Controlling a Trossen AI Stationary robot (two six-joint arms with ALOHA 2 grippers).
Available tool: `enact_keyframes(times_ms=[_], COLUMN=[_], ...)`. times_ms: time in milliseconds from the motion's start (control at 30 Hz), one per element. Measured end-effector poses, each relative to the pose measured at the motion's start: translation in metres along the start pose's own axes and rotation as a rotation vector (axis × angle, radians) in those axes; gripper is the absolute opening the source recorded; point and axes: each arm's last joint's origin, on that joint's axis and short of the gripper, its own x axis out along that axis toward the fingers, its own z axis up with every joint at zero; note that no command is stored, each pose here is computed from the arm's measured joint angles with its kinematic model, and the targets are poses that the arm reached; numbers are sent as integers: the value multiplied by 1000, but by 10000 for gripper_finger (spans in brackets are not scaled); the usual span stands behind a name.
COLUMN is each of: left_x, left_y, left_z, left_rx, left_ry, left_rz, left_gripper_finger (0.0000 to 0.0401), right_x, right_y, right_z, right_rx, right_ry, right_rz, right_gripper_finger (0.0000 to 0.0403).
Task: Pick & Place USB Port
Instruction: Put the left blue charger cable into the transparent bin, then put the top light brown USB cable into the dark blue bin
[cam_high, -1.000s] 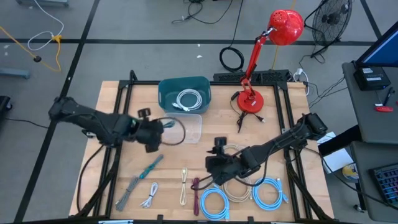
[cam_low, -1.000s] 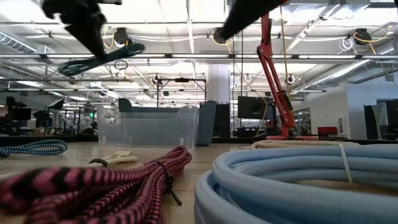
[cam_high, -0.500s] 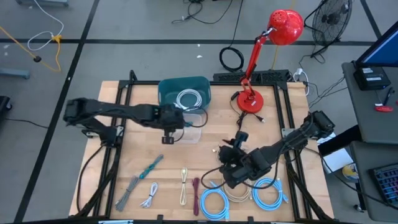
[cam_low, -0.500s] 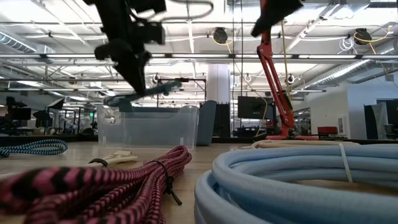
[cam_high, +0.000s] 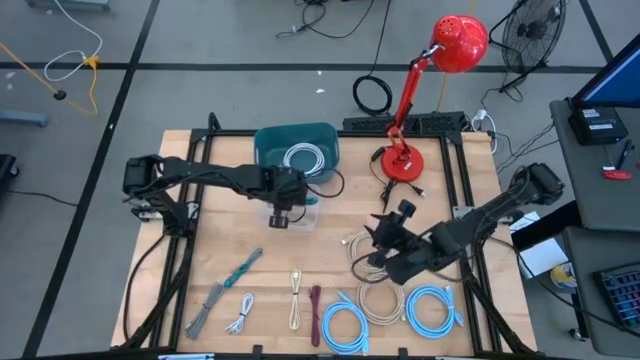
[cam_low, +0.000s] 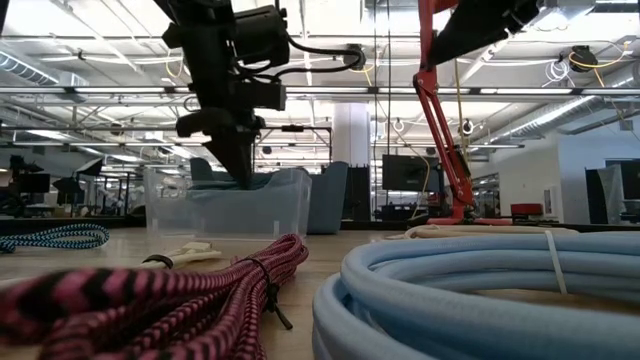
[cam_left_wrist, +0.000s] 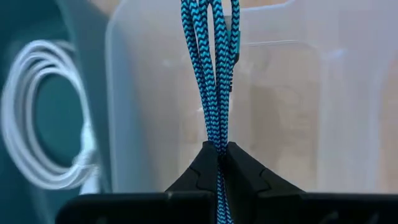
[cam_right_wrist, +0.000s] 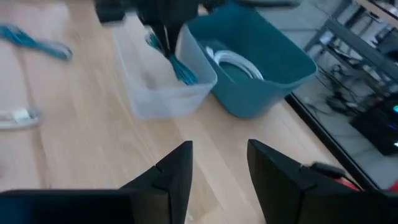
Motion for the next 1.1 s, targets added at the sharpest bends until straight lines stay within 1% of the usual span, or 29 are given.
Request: enact_keyframes(times_ms=[67, 167, 333, 433, 600, 667, 733, 833, 900, 967, 1100], left_x=[0, 0, 0, -1, -6, -21, -41, -80, -107, -126, -155], left_y=[2, 3, 1, -1, -6, -8, -8, -9, -12, -20, -48], left_z=[-2, -5, -6, -5, -4, 0, 10, 22, 28, 30, 21], left_rx=[-12, -17, -24, -18, -22, -17, -19, -56, -92, -116, -102], left_ry=[21, 62, 78, 75, 101, 112, 98, 42, -38, -98, -171], left_rz=[27, 60, 60, 60, 96, 92, 90, 69, 18, -55, -196], left_gripper_finger=[26, 60, 103, 115, 118, 119, 119, 119, 119, 120, 120], right_x=[-2, -4, -5, -5, -5, -5, -5, -6, -6, -7, -7], right_y=[-5, -12, -17, -16, -15, -14, -14, -13, -13, -12, -11], right_z=[-3, -9, -14, -13, -10, -10, -10, -8, -6, -4, -4], right_rx=[27, 49, 50, 36, 34, 32, 29, 23, 18, 10, -2], right_ry=[-42, -89, -136, -139, -153, -149, -150, -167, -184, -198, -185], right_rz=[26, 57, 82, 106, 126, 136, 136, 141, 146, 151, 204], right_gripper_finger=[144, 144, 144, 144, 144, 144, 144, 144, 144, 144, 144])
